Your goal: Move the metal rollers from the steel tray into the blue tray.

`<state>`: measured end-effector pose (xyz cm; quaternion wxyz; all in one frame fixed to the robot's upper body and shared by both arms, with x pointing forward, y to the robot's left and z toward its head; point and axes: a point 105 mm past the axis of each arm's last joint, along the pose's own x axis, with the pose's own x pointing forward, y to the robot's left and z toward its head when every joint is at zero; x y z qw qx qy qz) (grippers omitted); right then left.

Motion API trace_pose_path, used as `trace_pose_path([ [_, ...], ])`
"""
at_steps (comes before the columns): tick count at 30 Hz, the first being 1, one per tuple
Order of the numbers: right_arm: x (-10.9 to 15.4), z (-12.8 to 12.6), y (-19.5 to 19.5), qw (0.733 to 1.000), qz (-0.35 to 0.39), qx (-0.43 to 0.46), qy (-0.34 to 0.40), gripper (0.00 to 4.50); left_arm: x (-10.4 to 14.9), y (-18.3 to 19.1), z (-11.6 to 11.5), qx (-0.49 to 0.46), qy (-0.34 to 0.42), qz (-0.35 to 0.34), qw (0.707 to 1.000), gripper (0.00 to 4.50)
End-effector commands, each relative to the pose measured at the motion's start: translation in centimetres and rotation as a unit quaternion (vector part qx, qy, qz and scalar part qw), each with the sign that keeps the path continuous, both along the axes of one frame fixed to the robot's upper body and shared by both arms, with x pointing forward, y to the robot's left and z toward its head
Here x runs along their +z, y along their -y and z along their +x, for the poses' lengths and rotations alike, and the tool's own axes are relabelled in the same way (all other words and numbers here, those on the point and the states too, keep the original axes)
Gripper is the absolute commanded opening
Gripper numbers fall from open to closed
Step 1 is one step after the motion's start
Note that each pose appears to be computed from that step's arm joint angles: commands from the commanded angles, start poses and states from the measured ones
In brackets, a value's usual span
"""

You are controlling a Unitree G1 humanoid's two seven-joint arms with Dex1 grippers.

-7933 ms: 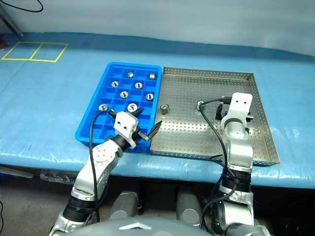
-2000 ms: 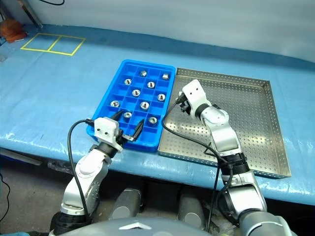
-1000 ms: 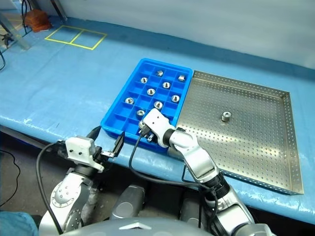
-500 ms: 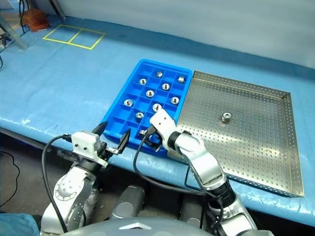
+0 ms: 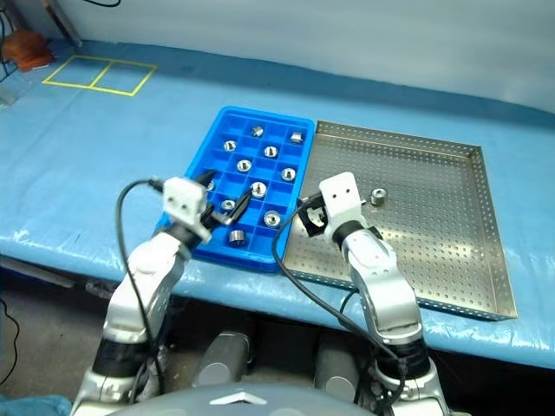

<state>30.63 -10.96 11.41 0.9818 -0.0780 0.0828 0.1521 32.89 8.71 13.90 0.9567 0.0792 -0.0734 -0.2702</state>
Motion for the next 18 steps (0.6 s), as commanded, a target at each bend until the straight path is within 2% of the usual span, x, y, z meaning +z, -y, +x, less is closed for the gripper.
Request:
trace_pose_path([
  [1, 1.6, -1.2, 1.4, 0.999, 0.006, -0.035, 0.034, 4.47, 0.9, 3.7, 0.9, -0.089, 0.018, 0.022, 0.996, 4.5],
  [7, 0.8, -3.3, 2.4, 0.997, 0.014, -0.071, 0.035, 4.47, 0.5, 8.6, 2.9, -0.195, -0.017, 0.075, 0.978, 4.5],
  [13, -0.1, -4.8, 2.9, 0.992, 0.032, -0.115, 0.033, 4.47, -0.3, 11.9, 5.9, -0.214, -0.068, 0.093, 0.97, 4.5],
  [18, -0.9, -5.8, 3.1, 0.989, 0.033, -0.142, 0.022, 4.47, -0.8, 14.8, 7.0, -0.221, -0.1, 0.106, 0.964, 4.5],
])
